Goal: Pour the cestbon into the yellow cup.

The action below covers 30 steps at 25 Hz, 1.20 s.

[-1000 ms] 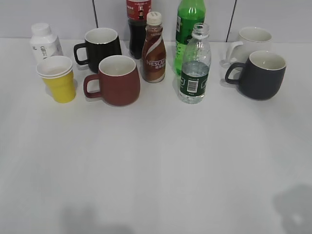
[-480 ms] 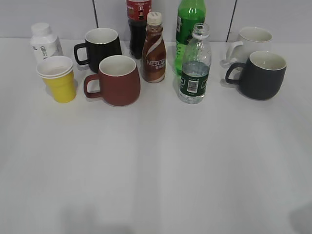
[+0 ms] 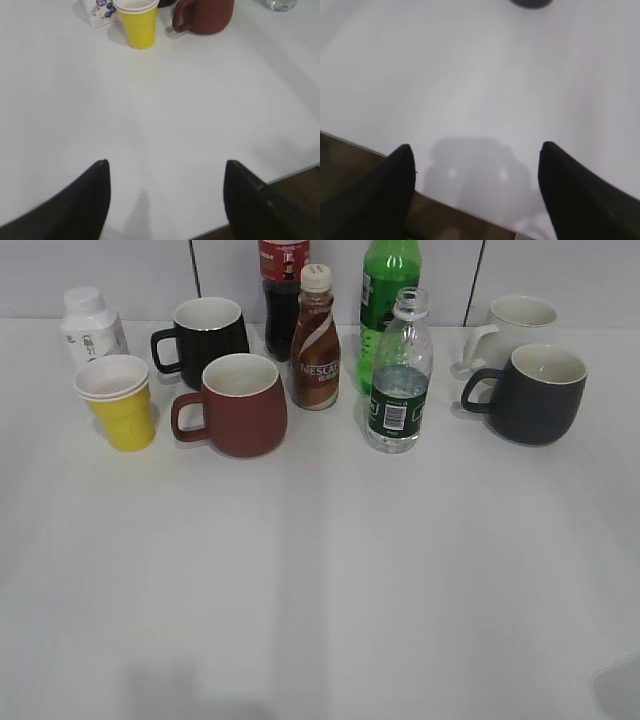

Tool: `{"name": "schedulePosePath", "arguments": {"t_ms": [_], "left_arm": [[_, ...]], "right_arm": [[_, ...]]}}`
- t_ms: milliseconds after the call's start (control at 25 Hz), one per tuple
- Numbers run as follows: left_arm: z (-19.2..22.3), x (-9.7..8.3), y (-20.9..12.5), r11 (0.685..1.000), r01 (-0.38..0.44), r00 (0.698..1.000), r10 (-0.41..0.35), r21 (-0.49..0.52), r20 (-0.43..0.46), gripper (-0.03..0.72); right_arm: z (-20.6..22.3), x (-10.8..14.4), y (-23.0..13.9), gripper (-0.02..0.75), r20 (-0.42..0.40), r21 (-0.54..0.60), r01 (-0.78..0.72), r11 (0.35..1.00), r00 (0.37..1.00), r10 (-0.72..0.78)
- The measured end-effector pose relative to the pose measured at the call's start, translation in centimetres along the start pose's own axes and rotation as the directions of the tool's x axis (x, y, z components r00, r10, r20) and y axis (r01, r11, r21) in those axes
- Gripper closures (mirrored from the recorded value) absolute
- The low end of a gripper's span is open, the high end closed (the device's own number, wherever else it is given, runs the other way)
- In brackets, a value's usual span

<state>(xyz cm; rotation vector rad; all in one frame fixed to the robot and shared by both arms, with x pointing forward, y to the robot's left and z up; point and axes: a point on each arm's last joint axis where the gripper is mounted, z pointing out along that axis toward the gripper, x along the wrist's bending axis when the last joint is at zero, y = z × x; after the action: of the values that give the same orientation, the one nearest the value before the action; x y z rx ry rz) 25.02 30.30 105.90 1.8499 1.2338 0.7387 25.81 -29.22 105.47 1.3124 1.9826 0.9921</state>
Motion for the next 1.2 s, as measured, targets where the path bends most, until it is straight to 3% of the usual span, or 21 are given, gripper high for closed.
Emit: {"name": "schedulePosePath", "arguments": {"t_ms": [120,200,440,680,1200], "left_arm": [[0.0,0.0,0.0,1.000,0.001,1.000,-0.001,-0.002,-0.002,0.153],[0.0,0.0,0.0,1.000,0.017,1.000,-0.017,-0.002,-0.025,0.153],[-0.9,0.0,-0.5,0.991,0.121,0.971,-0.129,-0.054,-0.202,0.178],[-1.7,-0.2,-1.1,0.983,0.142,0.951,-0.169,-0.120,-0.261,0.201],[-1.7,-0.3,-1.1,0.979,0.162,0.934,-0.193,-0.124,-0.301,0.204]], "right_arm": [[0.0,0.0,0.0,0.164,0.008,0.000,-0.008,1.000,1.000,0.008],[0.0,-0.1,0.0,0.164,0.058,0.001,-0.042,0.999,0.997,0.042],[-0.8,-0.3,-0.5,0.164,0.225,-0.062,-0.143,0.988,0.962,0.154],[-2.2,0.2,-1.4,0.164,0.242,-0.163,-0.126,0.978,0.956,0.164],[-2.2,0.3,-1.4,0.164,0.254,-0.168,-0.139,0.976,0.950,0.179]]}}
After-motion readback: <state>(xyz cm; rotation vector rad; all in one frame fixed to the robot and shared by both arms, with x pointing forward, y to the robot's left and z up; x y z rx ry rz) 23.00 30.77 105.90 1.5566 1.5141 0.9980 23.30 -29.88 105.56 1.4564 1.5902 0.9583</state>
